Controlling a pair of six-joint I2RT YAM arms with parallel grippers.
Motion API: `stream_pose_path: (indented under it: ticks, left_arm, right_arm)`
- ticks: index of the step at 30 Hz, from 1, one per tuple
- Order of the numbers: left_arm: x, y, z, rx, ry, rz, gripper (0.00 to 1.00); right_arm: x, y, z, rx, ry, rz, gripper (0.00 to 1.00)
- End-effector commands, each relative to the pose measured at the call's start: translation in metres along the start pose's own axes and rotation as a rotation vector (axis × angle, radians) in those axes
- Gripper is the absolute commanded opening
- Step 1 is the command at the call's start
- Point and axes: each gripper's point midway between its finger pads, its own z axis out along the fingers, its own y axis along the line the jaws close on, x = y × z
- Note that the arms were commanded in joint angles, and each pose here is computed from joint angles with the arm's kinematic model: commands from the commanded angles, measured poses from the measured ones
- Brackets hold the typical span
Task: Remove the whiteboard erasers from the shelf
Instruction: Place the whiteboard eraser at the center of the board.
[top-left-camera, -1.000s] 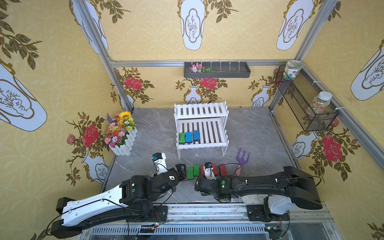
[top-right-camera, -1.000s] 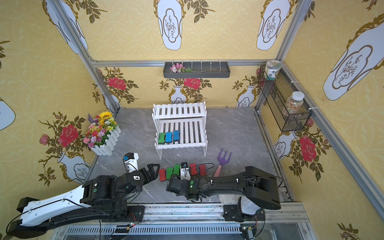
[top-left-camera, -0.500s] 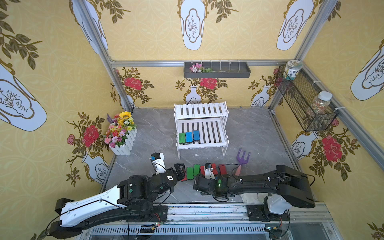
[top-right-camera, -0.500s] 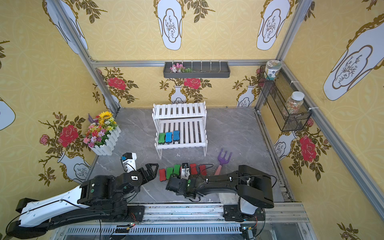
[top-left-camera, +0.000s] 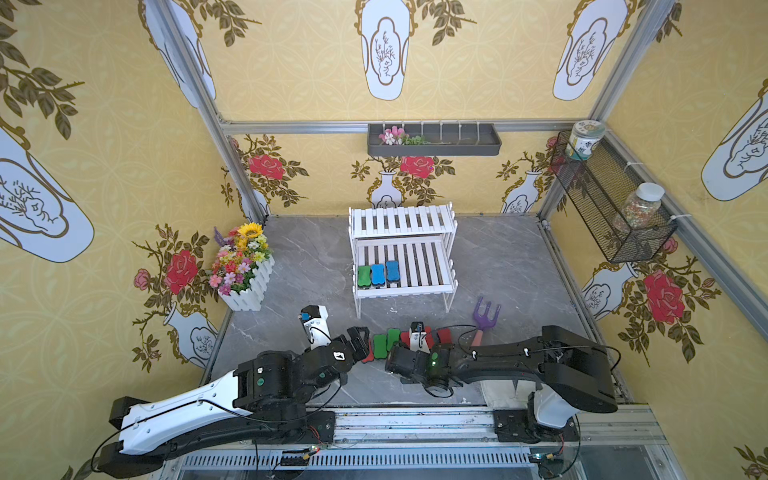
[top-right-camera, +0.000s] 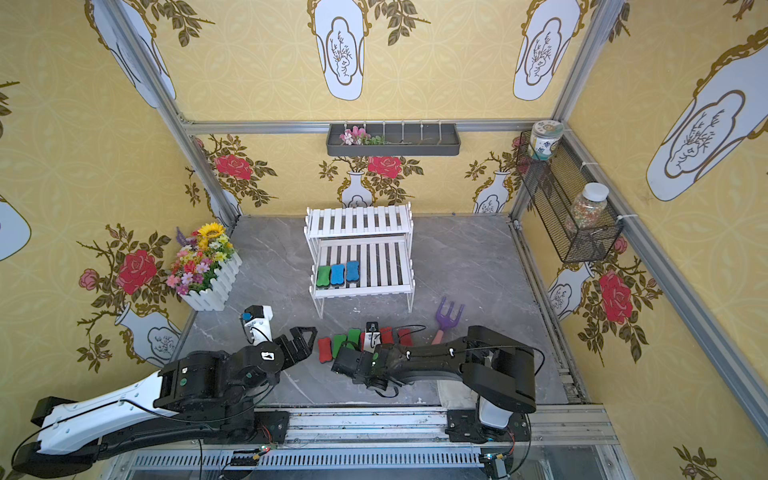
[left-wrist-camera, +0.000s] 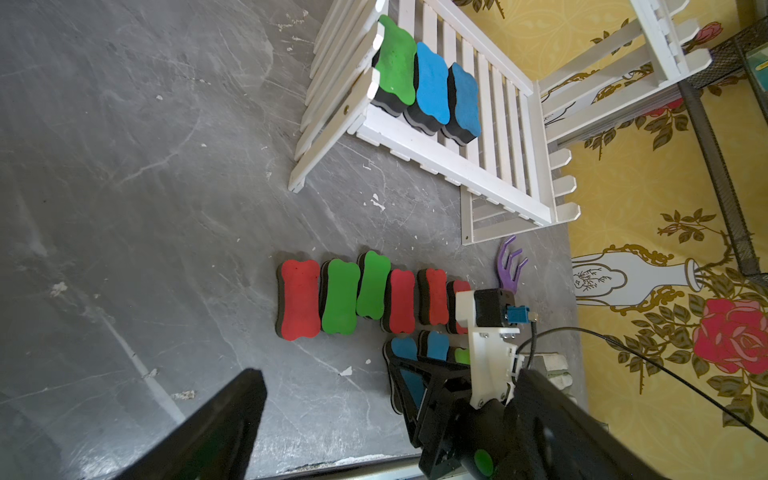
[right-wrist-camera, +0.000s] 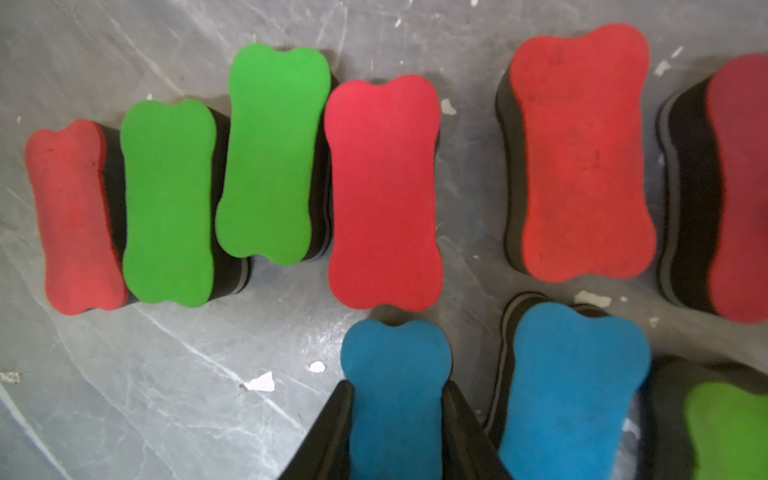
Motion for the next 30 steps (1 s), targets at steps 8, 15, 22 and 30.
stream_pose_path:
  ticks: [8,15,22,30]
  left_arm:
    - [0.001,0.003,0.002,-0.016,0.0,0.018,0.99]
    - [0.0,-0.003,0.001,-0.006,0.002,0.033,1.0]
    - [0.003,-0.022,0.01,0.007,0.016,0.103,1.0]
    - [-0.013,-0.055,0.053,0.045,0.064,0.157,0.99]
  right_arm:
    - [-0.006,0.001,-0.004,-0.005,-0.028,-0.002,0.51]
    - [-0.02,0.004,-0.039,-0.027,-0.126,-0.032,0.57]
    - [-0.041,-0.007,-0.086,-0.122,-0.276,-0.03,0.62]
    - [-0.061,-0.051,-0.127,-0.123,-0.411,0.006,0.65]
